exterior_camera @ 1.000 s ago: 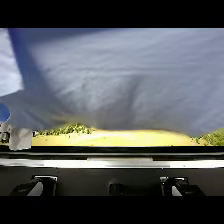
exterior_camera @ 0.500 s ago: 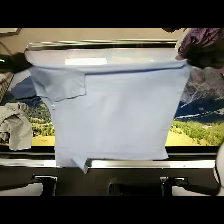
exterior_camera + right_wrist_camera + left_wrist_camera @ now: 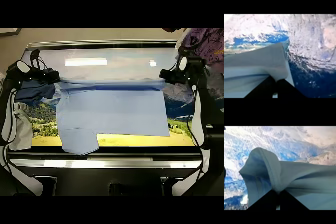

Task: Fold the clothes and pants, and hang the long-sleeved shirts on hangers.

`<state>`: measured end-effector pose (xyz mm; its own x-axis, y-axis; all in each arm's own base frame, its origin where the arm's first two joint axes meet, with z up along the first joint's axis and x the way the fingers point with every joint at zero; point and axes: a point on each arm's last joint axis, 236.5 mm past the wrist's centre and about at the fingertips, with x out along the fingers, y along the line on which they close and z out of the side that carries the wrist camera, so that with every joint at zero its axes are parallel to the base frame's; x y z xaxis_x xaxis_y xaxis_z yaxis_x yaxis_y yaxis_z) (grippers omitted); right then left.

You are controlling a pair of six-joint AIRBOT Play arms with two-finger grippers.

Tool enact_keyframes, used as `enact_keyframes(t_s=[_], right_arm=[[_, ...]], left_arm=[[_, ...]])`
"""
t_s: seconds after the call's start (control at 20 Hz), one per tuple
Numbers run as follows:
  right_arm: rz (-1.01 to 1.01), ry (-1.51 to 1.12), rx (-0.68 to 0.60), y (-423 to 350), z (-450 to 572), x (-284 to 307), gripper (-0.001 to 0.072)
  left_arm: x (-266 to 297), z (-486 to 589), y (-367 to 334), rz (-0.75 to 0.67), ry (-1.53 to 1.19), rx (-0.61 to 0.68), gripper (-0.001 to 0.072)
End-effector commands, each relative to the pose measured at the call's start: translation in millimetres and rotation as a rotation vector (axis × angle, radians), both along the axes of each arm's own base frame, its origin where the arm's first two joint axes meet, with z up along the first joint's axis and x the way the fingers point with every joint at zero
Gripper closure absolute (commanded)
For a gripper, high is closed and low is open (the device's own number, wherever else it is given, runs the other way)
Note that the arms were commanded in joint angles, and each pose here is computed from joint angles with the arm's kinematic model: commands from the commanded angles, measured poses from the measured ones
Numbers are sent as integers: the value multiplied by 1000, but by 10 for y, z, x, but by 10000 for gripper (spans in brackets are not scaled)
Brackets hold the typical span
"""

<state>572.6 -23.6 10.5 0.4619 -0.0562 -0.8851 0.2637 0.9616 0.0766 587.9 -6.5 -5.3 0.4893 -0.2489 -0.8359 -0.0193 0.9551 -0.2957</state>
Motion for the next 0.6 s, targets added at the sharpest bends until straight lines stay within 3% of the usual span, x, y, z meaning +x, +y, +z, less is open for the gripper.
enact_keyframes(t_s=[0.0,0.25,0.55], right_arm=[[-14,160,-17,-52,-281,-288,675],[33,390,-57,-109,-488,-766,675],[32,494,-51,-102,-783,-903,674]], left_arm=[[-340,-241,-32,-43,176,-18,694],[-973,-384,-76,-62,460,-34,694],[-1104,-547,-96,-36,550,-50,694]])
